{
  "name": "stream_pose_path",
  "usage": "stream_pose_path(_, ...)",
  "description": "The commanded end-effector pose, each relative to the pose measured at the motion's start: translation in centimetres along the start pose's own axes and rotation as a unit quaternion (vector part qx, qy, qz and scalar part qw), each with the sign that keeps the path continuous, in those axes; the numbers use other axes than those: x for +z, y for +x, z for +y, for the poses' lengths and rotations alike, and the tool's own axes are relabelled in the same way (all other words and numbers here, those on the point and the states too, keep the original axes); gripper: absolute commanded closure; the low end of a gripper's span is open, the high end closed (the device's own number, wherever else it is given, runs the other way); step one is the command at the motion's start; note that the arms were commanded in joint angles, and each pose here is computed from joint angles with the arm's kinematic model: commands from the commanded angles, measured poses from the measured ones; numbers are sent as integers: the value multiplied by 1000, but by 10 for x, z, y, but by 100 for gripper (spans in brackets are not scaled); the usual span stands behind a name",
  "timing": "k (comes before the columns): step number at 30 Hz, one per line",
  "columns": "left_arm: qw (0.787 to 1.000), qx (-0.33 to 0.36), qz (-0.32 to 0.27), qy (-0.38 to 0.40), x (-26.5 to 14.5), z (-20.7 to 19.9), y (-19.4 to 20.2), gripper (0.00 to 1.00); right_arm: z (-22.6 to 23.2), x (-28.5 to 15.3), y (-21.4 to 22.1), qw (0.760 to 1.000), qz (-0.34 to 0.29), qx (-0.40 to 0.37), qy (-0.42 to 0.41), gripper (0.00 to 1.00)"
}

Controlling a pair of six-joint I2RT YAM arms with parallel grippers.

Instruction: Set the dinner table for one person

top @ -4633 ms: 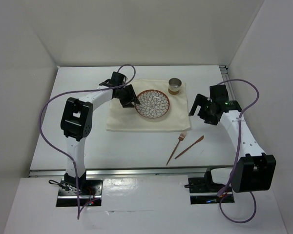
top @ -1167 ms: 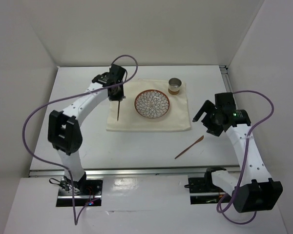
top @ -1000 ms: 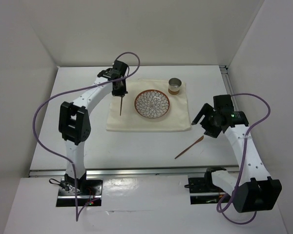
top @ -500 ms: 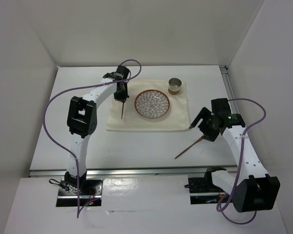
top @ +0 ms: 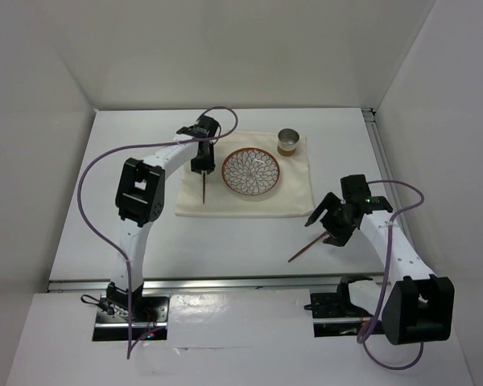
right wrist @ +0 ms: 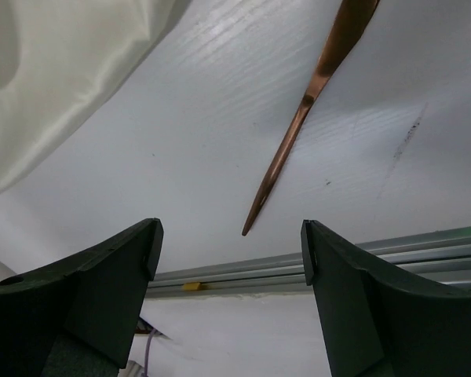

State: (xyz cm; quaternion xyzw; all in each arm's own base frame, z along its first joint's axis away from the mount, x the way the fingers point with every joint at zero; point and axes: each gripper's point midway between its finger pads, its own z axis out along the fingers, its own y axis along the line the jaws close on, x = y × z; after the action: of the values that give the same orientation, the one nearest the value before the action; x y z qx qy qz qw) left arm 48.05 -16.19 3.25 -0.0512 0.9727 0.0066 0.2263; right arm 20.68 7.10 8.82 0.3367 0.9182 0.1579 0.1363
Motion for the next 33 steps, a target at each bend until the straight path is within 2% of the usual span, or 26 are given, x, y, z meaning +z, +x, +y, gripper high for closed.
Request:
stream_pose_path(1, 998, 4, -66, -2, -42, -2, -34, 55, 8, 8, 3, 1000, 2, 0, -26, 17)
stream_pose_path(6, 995, 11, -95, 2, -90, 2, -47, 54, 6, 16, 10, 1000, 6, 9, -3, 19)
stream_pose_path(10, 992, 0, -119, 29, -141, 5, -50, 54, 0, 27, 14, 999, -8, 22, 36, 32)
stream_pose_path(12, 989, -10, -144, 45, -175, 10, -51, 54, -3, 31, 18, 998, -5, 31, 47, 33)
stream_pose_path(15, 986, -8, -155, 63, -196, 12, -40, 54, -6, 39, 18, 997, -10, 52, 53, 38)
stream_pose_path(16, 982, -17, -170, 77, -215, 14, -40, 54, -9, 43, 20, 997, -10, 53, 60, 39)
stream_pose_path(21, 975, -13, -189, 117, -243, 11, -34, 54, -22, 51, 17, 993, -21, 64, 95, 39)
stream_pose_path(25, 975, -12, -186, 124, -248, 9, -28, 54, -23, 60, 13, 993, -24, 64, 101, 39)
stream_pose_path(33, 977, -6, -173, 126, -252, 10, -14, 54, -42, 81, 15, 987, -18, 63, 149, 68)
